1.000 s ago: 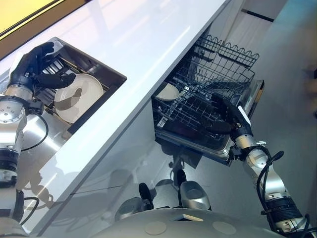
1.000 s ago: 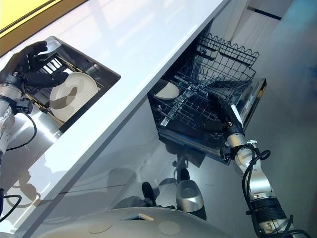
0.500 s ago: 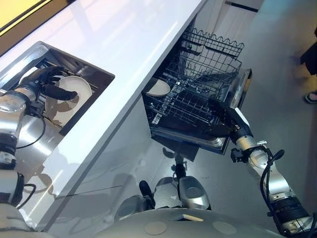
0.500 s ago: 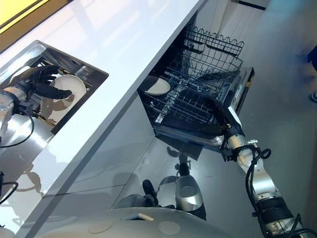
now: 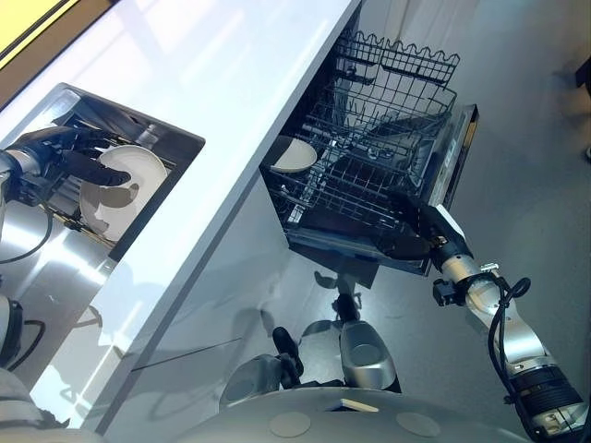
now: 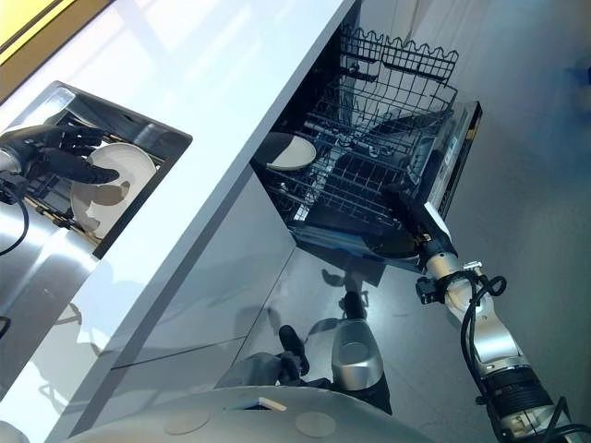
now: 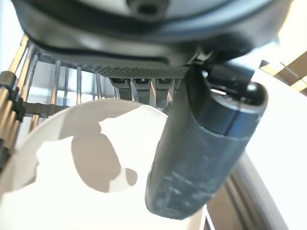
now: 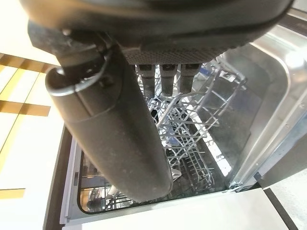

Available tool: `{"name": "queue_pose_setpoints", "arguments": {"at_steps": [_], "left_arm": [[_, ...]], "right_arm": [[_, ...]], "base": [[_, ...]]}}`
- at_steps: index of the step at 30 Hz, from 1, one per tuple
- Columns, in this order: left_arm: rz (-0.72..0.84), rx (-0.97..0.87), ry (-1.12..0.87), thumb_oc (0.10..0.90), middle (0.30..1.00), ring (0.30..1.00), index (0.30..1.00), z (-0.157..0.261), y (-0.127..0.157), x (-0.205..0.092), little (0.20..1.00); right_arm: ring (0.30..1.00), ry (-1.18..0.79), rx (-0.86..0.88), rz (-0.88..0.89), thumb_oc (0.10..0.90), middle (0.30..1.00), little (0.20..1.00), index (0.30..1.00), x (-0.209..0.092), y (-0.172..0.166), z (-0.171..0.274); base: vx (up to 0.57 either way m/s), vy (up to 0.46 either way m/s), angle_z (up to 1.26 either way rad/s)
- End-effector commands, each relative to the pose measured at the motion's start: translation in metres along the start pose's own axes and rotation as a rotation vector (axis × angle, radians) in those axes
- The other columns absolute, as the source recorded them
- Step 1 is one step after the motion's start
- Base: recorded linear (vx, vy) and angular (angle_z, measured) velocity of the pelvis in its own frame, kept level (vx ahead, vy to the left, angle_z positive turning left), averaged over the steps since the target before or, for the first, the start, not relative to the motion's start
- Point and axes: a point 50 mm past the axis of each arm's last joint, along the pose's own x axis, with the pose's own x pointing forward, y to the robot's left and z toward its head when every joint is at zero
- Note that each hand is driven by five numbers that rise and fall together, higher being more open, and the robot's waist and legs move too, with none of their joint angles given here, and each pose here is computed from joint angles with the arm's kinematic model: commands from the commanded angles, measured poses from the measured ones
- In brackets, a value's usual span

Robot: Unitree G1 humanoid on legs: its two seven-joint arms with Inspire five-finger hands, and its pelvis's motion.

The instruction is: Pick up plates and place into dishwasher.

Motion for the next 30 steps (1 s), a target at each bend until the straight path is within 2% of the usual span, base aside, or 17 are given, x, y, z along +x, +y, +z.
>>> {"name": "queue_pose_setpoints", "arguments": {"at_steps": [1,5,9,14,18,19,20,23,30], "left_arm": [[0.017,0.085,-0.043,0.800,0.900,0.900,0.900,0.017,0.020,-0.017,0.900],[-0.088,0.029,-0.019,0.800,0.900,0.900,0.900,0.010,0.013,-0.017,0.900],[-0.269,-0.064,0.071,0.800,0.900,0.900,0.900,-0.010,-0.010,-0.011,0.900],[-0.419,-0.132,0.105,0.800,0.900,0.900,0.900,-0.026,-0.037,-0.004,0.900],[-0.503,-0.153,0.090,0.564,0.698,0.698,0.698,-0.030,-0.057,0.001,0.664],[-0.524,-0.165,0.069,0.594,0.724,0.724,0.724,-0.029,-0.063,0.003,0.694],[-0.546,-0.176,0.040,0.396,0.554,0.554,0.554,-0.026,-0.068,0.004,0.496],[-0.609,-0.215,-0.044,0.100,0.300,0.300,0.300,-0.016,-0.083,0.008,0.200],[-0.783,-0.373,-0.332,0.100,0.300,0.300,0.300,0.022,-0.112,0.010,0.200]], "right_arm": [[0.900,-0.245,-0.003,-0.036,0.800,0.900,0.900,0.900,0.015,-0.012,0.052],[0.900,-0.242,-0.004,-0.039,0.800,0.900,0.900,0.900,0.015,-0.011,0.050],[0.900,-0.244,-0.001,-0.043,0.800,0.900,0.900,0.900,0.015,-0.008,0.050],[0.900,-0.250,0.002,-0.037,0.800,0.900,0.900,0.900,0.015,-0.003,0.052],[0.900,-0.251,0.006,-0.037,0.800,0.900,0.900,0.900,0.016,-0.001,0.053],[0.900,-0.252,0.008,-0.036,0.800,0.900,0.900,0.900,0.016,0.000,0.054],[0.900,-0.253,0.008,-0.035,0.800,0.900,0.900,0.900,0.016,0.000,0.054],[0.900,-0.251,0.010,-0.027,0.800,0.900,0.900,0.900,0.017,0.001,0.054],[0.900,-0.234,0.025,-0.017,0.800,0.900,0.900,0.900,0.020,0.007,0.050]], "base": [[-0.01,-0.020,0.03],[0.00,0.000,0.00],[0.00,-0.008,0.00],[0.00,0.000,0.00],[0.00,0.000,0.00],[-0.01,-0.029,0.05],[-0.01,-0.032,0.08],[0.00,-0.021,0.09],[0.02,-0.034,0.11]]}}
